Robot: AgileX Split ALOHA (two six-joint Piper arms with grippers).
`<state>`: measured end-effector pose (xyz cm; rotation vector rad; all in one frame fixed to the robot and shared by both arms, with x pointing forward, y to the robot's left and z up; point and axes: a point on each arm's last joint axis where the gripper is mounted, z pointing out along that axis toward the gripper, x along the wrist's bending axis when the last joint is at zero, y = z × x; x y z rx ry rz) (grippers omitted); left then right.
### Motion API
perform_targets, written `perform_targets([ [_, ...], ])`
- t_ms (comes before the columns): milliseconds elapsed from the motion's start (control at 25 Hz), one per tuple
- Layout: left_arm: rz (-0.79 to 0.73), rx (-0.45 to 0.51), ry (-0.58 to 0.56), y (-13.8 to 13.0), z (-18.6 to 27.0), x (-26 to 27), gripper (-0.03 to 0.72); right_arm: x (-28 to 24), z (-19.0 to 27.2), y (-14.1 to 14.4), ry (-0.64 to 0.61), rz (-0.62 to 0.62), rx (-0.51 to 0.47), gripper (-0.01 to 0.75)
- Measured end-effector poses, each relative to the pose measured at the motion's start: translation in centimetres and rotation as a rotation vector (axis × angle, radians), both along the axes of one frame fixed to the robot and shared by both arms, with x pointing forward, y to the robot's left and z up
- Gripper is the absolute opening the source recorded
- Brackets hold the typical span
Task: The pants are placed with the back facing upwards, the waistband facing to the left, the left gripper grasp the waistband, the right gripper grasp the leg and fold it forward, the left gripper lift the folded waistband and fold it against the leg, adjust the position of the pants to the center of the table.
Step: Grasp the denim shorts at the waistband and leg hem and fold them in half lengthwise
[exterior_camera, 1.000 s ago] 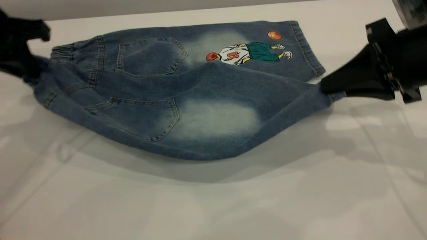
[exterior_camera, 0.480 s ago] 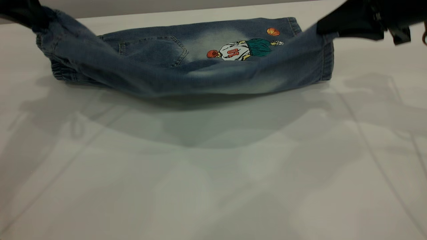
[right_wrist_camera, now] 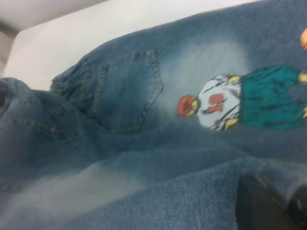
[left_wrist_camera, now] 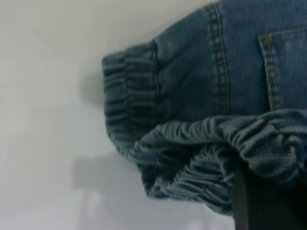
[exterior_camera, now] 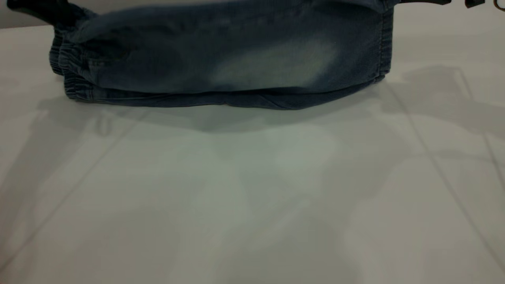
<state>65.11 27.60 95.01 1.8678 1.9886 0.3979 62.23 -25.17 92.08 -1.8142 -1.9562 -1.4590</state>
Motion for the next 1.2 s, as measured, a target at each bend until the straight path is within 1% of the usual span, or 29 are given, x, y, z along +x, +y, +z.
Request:
perform_targets([
  [280,-0.020,0.006,-0.024,-0.2,0.5,3.0,0.114,2.2,-0.8,-0.1,-0.018,-0.007,-0.007,0.017],
  [520,-0.020,0.006,-0.038,-0.3,-0.5,5.1,0.113,4.2,-2.5,-0.3,-0.016,-0.011,-0.012,0.017],
  [720,-0.017,0.006,-0.058,-0.3,-2.5,6.1,0.113,5.5,-4.4,-0.7,-0.005,-0.049,-0.056,0.017],
  [840,-0.015,0.007,-0.071,-0.3,-3.3,6.4,0.113,5.8,-5.2,-1.2,0.006,-0.091,-0.109,0.017],
  [960,-0.016,0.008,-0.044,-0.3,-3.9,6.3,0.113,5.7,-5.5,-1.5,0.018,-0.097,-0.147,0.017],
  [1120,-0.024,0.015,0.035,-0.3,-4.4,5.7,0.113,5.4,-5.7,-1.3,0.042,-0.065,-0.154,0.019],
  [1200,-0.034,0.032,0.042,-0.2,-4.5,5.6,0.113,5.4,-5.7,-1.2,0.044,-0.051,-0.148,0.031],
])
